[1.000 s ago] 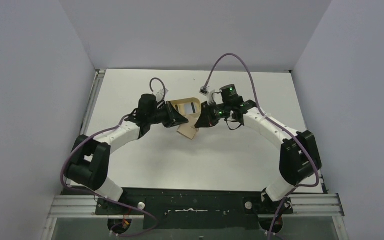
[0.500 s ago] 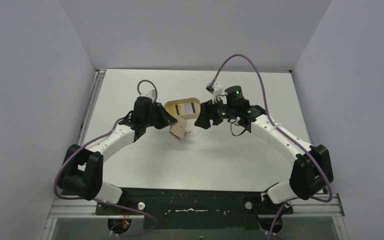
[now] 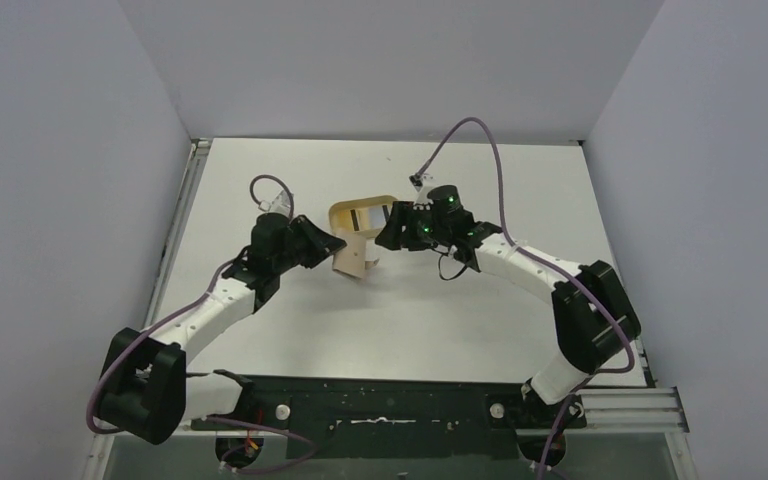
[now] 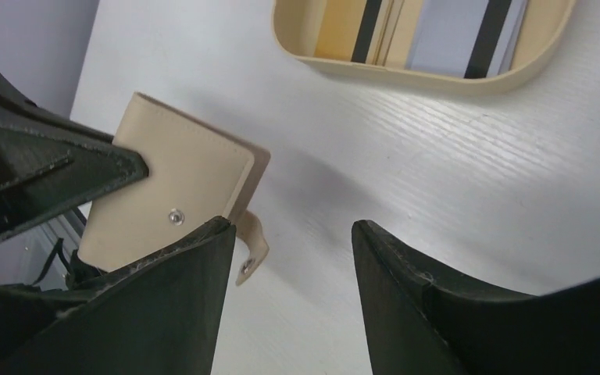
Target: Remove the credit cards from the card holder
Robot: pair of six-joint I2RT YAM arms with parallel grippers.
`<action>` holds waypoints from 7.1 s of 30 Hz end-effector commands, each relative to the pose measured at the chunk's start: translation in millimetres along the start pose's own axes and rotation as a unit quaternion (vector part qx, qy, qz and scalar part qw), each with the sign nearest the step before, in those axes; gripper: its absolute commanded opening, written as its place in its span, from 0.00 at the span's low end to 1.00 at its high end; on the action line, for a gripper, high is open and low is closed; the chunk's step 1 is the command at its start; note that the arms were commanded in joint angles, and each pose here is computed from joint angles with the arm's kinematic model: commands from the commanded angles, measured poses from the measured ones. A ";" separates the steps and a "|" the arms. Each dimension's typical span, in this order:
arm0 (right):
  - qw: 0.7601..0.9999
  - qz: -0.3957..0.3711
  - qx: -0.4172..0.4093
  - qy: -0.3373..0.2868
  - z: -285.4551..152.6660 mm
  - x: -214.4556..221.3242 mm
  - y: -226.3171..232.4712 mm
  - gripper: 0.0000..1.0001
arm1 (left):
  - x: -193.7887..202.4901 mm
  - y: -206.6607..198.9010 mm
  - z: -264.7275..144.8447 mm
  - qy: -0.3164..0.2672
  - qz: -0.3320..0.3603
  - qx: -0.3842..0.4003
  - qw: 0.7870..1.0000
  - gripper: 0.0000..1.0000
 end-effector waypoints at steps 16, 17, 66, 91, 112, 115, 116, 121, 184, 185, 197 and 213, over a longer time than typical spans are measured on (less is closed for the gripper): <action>0.974 0.102 -0.180 -0.096 20.4 -1.7 57.1 0.50 | -34.6 -20.7 -30.9 -0.099 -0.021 0.053 0.993 0.00; 0.973 0.106 -0.181 -0.099 19.8 -0.1 56.1 0.49 | -35.7 -18.9 -32.3 -0.101 -0.024 0.052 0.993 0.00; 0.946 0.159 -0.251 -0.129 26.4 -10.9 38.5 0.00 | -23.5 -4.1 -4.9 -0.032 -0.103 0.104 0.989 0.23; 0.977 0.101 -0.177 -0.063 -2.3 20.2 -0.9 0.00 | 29.4 18.5 47.8 0.060 -0.093 0.100 0.989 0.66; 0.987 0.151 0.049 -0.028 -42.7 61.2 -120.2 0.00 | 67.7 36.4 56.1 0.088 -0.029 0.002 0.996 0.66; 0.978 0.178 0.110 -0.012 -52.8 80.0 -146.4 0.00 | 72.1 34.0 58.3 0.092 -0.028 0.004 0.995 0.66; 0.974 0.187 0.124 -0.012 -58.5 82.9 -152.5 0.00 | 72.9 33.7 58.5 0.092 -0.027 0.003 0.995 0.65; 0.963 0.196 0.186 0.000 -86.2 92.4 -168.6 0.00 | 73.0 32.7 59.2 0.092 -0.019 -0.002 0.996 0.65; 0.981 0.051 0.178 0.057 -63.8 7.5 -104.4 1.00 | 75.3 31.3 63.7 0.105 0.001 -0.008 0.994 0.61; 0.979 0.056 0.184 0.062 -63.7 10.2 -106.6 1.00 | 75.5 31.4 63.5 0.106 0.002 -0.008 0.994 0.61; 0.980 0.116 0.164 0.010 -68.1 29.6 -101.8 1.00 | 79.7 35.7 68.3 0.116 -0.009 -0.005 0.993 0.61; 0.973 0.194 0.125 -0.001 -41.6 48.7 -97.1 0.70 | 69.2 32.3 72.2 0.105 0.018 -0.013 0.994 0.61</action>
Point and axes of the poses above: each gripper's point midway between its finger pads, its own z axis out along the fingers, its own y axis along the line the jaws close on, x = y × z, the point moved 3 cm from there along -z, back along the fingers
